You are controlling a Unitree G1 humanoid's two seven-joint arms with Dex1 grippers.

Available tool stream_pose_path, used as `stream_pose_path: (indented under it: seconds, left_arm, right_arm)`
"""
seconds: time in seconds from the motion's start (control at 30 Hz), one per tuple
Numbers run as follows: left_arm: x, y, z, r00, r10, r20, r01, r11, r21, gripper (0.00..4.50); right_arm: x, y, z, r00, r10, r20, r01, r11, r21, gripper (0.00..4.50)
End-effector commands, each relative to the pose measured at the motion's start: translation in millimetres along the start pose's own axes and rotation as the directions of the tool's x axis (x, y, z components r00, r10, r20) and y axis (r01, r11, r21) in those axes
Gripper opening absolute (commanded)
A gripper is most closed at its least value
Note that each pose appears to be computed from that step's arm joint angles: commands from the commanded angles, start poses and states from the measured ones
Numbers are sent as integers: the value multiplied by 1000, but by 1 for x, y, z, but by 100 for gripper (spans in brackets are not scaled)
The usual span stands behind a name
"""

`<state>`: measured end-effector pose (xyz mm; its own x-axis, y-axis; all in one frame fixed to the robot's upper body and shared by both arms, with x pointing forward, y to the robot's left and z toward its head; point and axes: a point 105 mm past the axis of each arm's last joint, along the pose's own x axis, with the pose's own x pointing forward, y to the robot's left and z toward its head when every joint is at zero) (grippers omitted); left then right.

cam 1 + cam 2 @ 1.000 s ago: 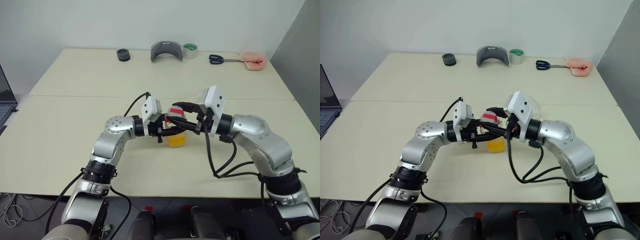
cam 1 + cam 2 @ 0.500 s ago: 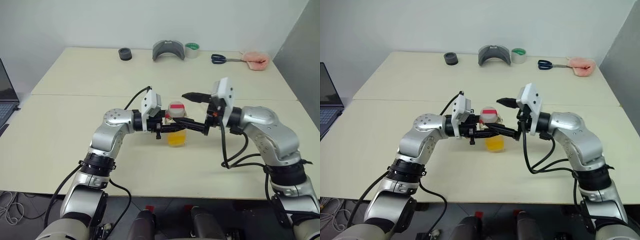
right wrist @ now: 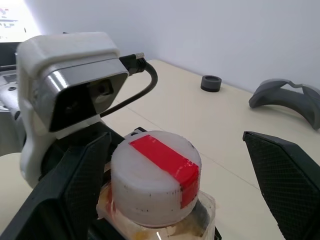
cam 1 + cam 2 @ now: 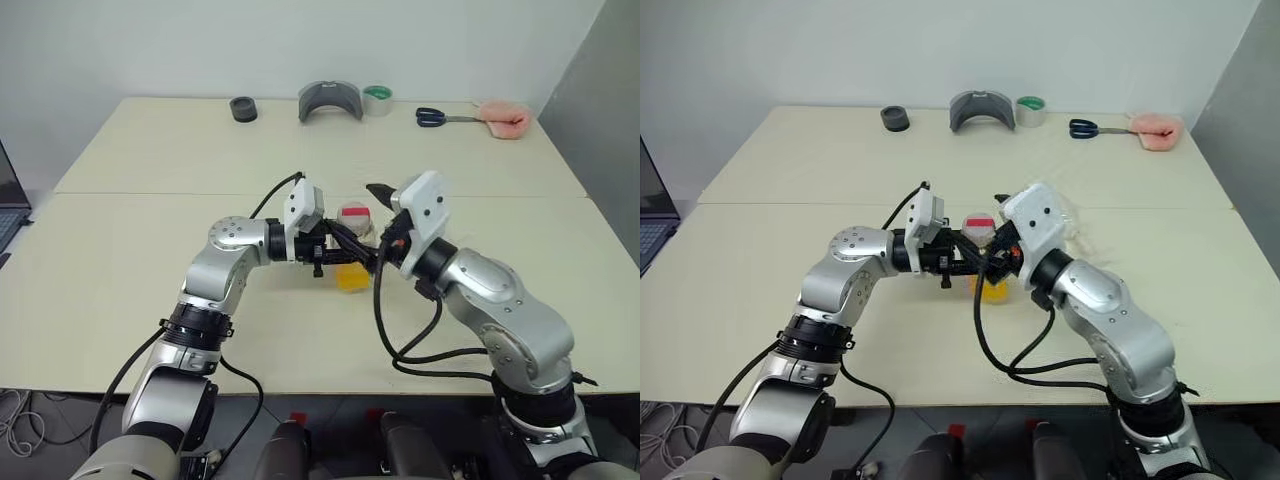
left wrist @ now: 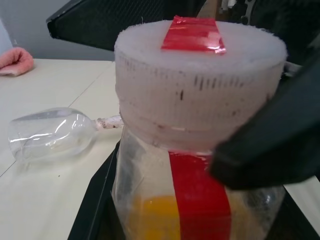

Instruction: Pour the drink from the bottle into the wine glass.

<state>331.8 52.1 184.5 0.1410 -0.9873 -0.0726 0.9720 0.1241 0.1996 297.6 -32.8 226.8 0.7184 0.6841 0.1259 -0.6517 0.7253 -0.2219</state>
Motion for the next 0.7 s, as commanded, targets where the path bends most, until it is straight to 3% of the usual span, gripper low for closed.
stream_pose_path:
  seconds: [0.03,0.13,0.33,0.43,0.53,0.6,0.7]
  left_arm:
    - [3,1,14,1000,-10,26,8,998,62,178]
    - [1,2,13,1000,-2,25,0,998,62,178]
    - [0,1,11,1000,6,21,-7,998,60,178]
    - [-1,1,10,1000,6,18,-7,998,58,178]
    - [-1,1,10,1000,-3,11,3,998,55,178]
    - [-2,0,11,1000,-19,6,18,998,57,178]
    - [-2,0,12,1000,-30,-3,31,997,66,177]
  right_arm:
    - [0,-3,15,997,-27,68,30,999,-38,450]
    - [0,-3,16,997,-25,72,28,999,-41,389]
    - [1,5,17,996,19,85,-15,999,-47,192]
    - [2,9,18,994,57,92,-53,998,-45,193]
    - [-1,19,19,967,241,88,-234,969,-76,193]
    - [-9,17,12,894,446,41,-439,891,-117,193]
    - [-13,4,-4,777,623,-84,-629,768,-122,193]
